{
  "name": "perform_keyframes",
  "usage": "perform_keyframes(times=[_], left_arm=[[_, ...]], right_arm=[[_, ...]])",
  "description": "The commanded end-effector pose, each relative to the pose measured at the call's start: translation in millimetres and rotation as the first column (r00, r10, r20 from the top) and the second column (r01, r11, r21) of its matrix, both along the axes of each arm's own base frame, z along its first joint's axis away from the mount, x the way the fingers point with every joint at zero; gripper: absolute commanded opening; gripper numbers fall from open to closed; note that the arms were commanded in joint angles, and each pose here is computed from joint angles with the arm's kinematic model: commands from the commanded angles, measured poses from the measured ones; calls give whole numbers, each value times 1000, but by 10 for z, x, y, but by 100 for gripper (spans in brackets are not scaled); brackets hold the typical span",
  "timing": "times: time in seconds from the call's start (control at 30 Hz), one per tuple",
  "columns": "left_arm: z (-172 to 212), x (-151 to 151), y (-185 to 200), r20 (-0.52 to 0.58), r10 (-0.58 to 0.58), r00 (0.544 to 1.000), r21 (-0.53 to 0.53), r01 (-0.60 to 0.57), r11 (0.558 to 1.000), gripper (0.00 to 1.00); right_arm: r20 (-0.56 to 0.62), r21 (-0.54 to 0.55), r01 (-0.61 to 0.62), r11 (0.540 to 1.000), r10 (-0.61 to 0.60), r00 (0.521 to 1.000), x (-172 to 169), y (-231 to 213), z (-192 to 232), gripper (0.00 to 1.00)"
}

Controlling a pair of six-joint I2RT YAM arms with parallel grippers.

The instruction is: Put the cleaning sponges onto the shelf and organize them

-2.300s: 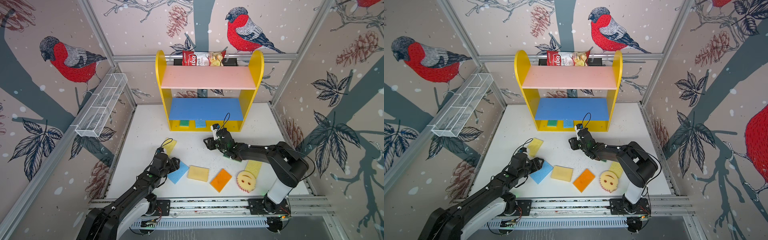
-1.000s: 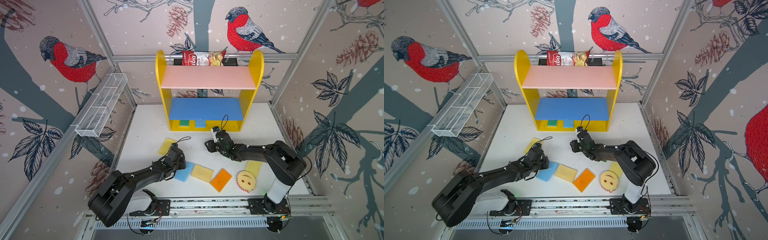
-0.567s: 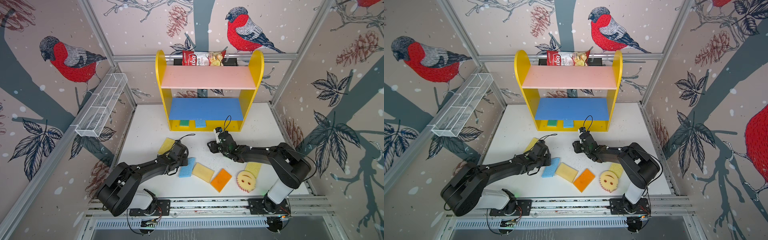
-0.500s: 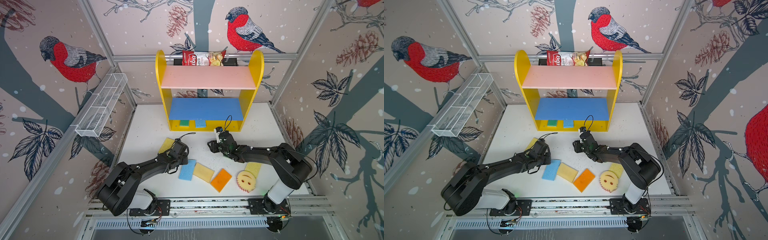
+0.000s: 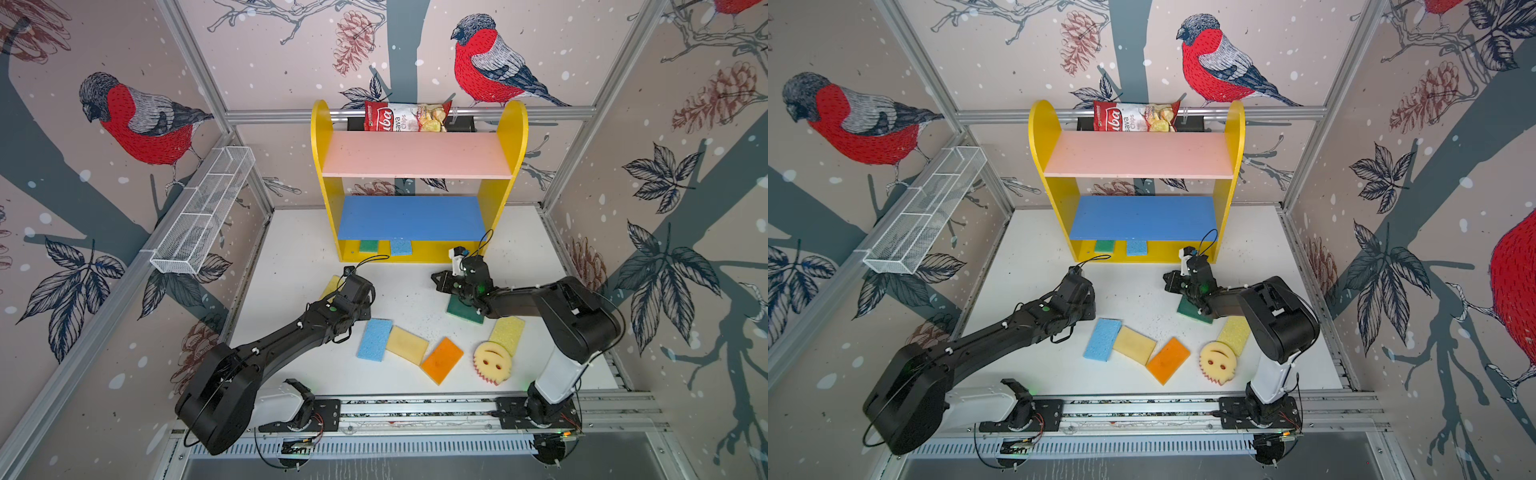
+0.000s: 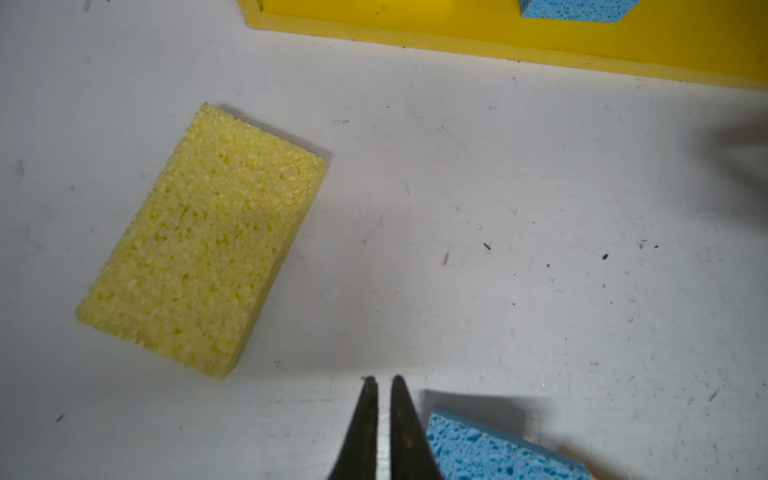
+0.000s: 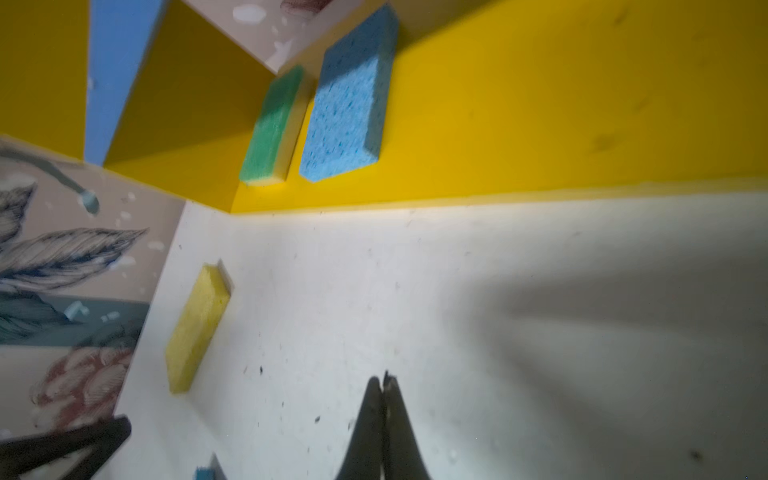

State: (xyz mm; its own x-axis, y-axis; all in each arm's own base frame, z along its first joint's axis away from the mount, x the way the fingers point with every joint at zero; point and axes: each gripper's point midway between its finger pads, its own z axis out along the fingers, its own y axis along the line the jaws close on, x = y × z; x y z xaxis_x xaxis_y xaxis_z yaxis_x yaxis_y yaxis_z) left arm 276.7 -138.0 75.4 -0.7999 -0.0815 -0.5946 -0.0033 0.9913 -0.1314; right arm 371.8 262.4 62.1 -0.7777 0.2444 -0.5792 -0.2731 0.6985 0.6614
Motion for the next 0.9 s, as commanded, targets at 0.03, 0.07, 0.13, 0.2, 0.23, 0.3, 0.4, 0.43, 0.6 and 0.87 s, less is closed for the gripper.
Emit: perform_keyframes(times=[0.03,0.07,0.13,0.2,0.23,0.3,0.4,0.43,0.6,0.87], left_arm=[[-31,-154,100,-18,28,999,-19,-29,999,42],[-49,-204,113,-21,29,999,-35,-29,999,47],[-72,-292,118,-20,27,999,-75,-29,997,55],[-97,-371,108,-14,11,1000,-113,-13,994,58],[-96,-410,95,-8,1,1000,-138,-2,990,60],[-100,-471,77,5,-5,1000,-186,6,983,62],[-92,-522,53,36,-2,999,-254,11,967,62],[-80,-528,60,47,4,999,-266,8,964,62],[-101,-543,69,56,17,998,-286,0,958,62],[-220,-559,14,51,0,999,-313,17,950,61]], right_arm=[[28,187,-46,981,42,999,208,236,332,0],[31,192,-41,981,36,999,262,263,338,0],[29,209,-20,978,14,999,363,291,346,0],[25,241,2,971,-8,1000,444,316,351,0],[20,259,17,966,-23,1000,479,328,349,0],[8,284,55,957,-59,998,533,341,326,0],[6,304,103,947,-110,994,583,382,318,0],[15,306,112,945,-123,992,590,409,329,0],[5,384,208,900,-227,974,588,400,402,0],[-112,520,301,800,-285,952,661,506,292,0]])
